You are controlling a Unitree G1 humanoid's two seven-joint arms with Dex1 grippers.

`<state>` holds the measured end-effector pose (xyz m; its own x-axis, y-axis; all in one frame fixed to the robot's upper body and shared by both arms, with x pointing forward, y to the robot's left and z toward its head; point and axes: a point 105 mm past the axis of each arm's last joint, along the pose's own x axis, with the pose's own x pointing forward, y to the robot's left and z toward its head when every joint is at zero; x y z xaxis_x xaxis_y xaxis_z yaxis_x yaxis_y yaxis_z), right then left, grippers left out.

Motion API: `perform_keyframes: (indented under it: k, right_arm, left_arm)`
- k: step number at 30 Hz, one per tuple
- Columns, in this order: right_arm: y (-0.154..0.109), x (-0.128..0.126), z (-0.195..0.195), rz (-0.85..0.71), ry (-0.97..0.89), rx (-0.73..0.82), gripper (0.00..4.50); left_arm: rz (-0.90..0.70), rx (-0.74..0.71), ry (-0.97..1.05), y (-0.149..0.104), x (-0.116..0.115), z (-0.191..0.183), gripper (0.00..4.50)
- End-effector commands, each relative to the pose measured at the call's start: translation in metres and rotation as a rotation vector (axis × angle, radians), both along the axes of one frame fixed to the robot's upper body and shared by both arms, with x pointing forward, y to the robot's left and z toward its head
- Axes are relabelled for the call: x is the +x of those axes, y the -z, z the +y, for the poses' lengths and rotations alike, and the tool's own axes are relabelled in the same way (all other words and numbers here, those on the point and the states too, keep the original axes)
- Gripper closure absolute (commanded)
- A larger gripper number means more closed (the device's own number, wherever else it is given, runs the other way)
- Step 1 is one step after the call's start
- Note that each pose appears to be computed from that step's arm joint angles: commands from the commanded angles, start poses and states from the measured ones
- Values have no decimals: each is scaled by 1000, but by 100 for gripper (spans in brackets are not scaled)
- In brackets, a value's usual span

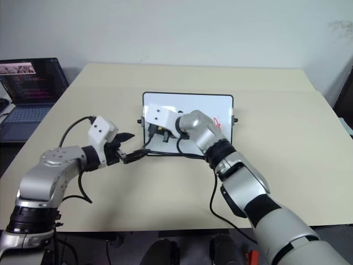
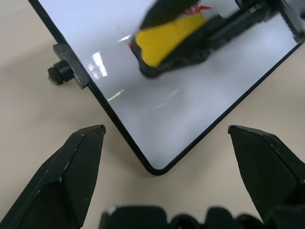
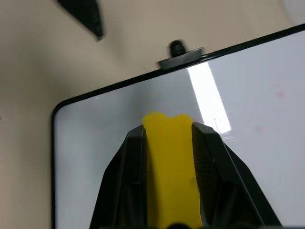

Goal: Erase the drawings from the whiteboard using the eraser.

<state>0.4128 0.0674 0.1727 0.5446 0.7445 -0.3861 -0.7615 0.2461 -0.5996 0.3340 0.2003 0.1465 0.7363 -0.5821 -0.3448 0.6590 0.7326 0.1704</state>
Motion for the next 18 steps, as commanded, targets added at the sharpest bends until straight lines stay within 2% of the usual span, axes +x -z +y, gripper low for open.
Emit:
perform_keyframes:
  k: [1, 6, 11, 13, 18]
  right_arm:
    - [-9, 6, -3, -25, 37, 23, 351]
    - [4, 0, 2, 3, 7, -16, 352]
    - [31, -10, -4, 73, -57, -136, 352]
    - [23, -8, -2, 43, -44, -106, 352]
    - [-18, 5, 6, -62, 35, 57, 352]
  left_arm:
    - [-51, 2, 28, -12, -1, -7, 0]
    - [-51, 0, 28, -12, -1, -8, 0]
    - [-52, -1, 25, -12, -1, -7, 0]
    - [-52, -3, 23, -12, -1, -7, 0]
    - [-51, -7, 23, -12, -1, -7, 0]
